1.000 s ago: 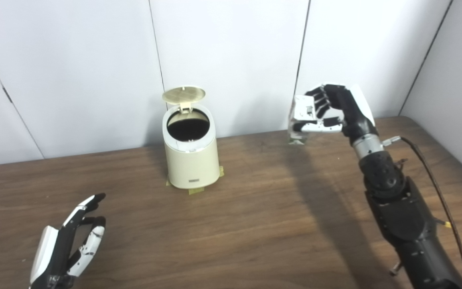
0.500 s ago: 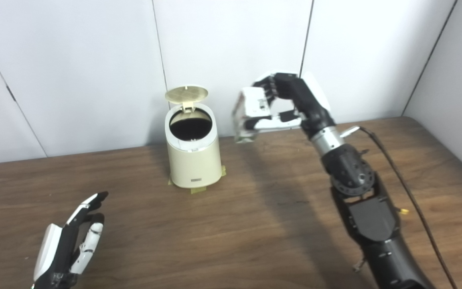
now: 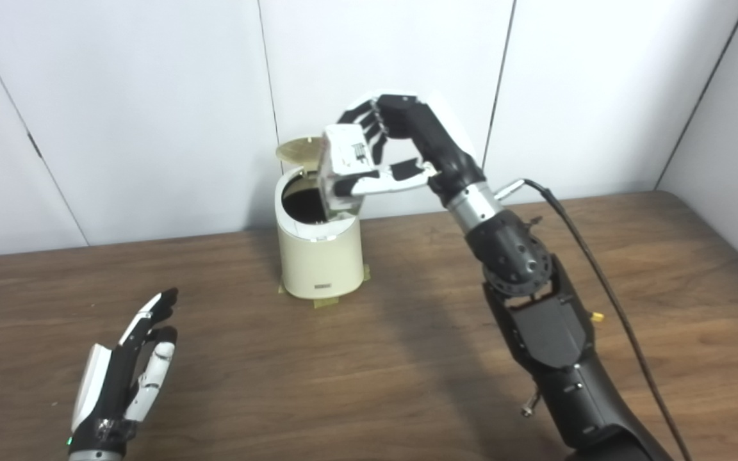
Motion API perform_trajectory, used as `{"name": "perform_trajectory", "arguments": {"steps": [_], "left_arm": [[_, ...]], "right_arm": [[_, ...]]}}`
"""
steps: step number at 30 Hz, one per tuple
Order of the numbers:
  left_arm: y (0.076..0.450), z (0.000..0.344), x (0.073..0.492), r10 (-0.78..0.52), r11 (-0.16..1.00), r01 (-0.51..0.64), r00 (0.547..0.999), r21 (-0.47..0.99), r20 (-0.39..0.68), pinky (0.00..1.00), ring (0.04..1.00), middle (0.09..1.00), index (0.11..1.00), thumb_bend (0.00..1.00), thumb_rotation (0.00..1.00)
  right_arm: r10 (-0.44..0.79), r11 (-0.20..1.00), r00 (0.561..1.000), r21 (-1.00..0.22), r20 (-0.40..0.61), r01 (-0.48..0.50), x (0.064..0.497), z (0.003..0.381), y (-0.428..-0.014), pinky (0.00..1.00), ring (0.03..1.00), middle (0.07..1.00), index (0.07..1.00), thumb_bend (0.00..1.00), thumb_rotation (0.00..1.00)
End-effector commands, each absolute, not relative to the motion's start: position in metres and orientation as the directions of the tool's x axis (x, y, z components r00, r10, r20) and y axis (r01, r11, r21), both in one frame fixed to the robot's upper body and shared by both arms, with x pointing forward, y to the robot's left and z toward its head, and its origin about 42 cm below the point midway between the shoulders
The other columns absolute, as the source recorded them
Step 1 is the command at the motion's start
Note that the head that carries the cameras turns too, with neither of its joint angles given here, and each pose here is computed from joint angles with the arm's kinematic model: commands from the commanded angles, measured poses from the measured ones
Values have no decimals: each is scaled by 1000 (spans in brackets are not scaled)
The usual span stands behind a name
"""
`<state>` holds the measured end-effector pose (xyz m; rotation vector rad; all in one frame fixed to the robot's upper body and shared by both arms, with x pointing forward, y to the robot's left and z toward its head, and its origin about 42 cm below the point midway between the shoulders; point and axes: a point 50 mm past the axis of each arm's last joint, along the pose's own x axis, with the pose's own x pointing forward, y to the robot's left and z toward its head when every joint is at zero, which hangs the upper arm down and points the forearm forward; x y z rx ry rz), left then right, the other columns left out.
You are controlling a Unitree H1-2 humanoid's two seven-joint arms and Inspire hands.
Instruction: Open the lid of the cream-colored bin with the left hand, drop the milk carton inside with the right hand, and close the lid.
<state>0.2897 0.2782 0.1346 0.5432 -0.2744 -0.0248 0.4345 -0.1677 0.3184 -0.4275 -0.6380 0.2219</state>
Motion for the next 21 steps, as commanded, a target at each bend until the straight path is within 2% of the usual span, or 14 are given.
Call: {"name": "perform_trajectory", "arguments": {"steps": [1, 9, 14, 19, 21], "left_arm": [[266, 127, 290, -86, 877, -47, 964, 478, 253, 789, 870, 898, 905, 454, 1000], [265, 127, 289, -87, 869, -52, 963, 493, 255, 789, 868, 894, 904, 446, 1000], [263, 128, 288, -89, 865, -54, 962, 499, 260, 783, 868, 891, 899, 446, 1000], [262, 129, 287, -92, 859, -59, 959, 508, 267, 783, 866, 886, 890, 438, 1000], [262, 129, 286, -94, 857, -59, 959, 512, 269, 784, 867, 886, 889, 438, 1000]], "right_arm": [[327, 899, 691, -437, 644, -18, 436, 355, -158, 301, 423, 469, 505, 519, 0], [331, 906, 671, -421, 664, -31, 446, 346, -142, 315, 423, 486, 502, 519, 0], [333, 910, 636, -415, 696, -22, 453, 337, -133, 312, 428, 495, 485, 519, 0], [351, 881, 576, -468, 738, 63, 458, 327, -129, 296, 419, 498, 483, 519, 0], [345, 867, 548, -482, 762, 124, 459, 323, -126, 328, 434, 491, 475, 520, 0]]}}
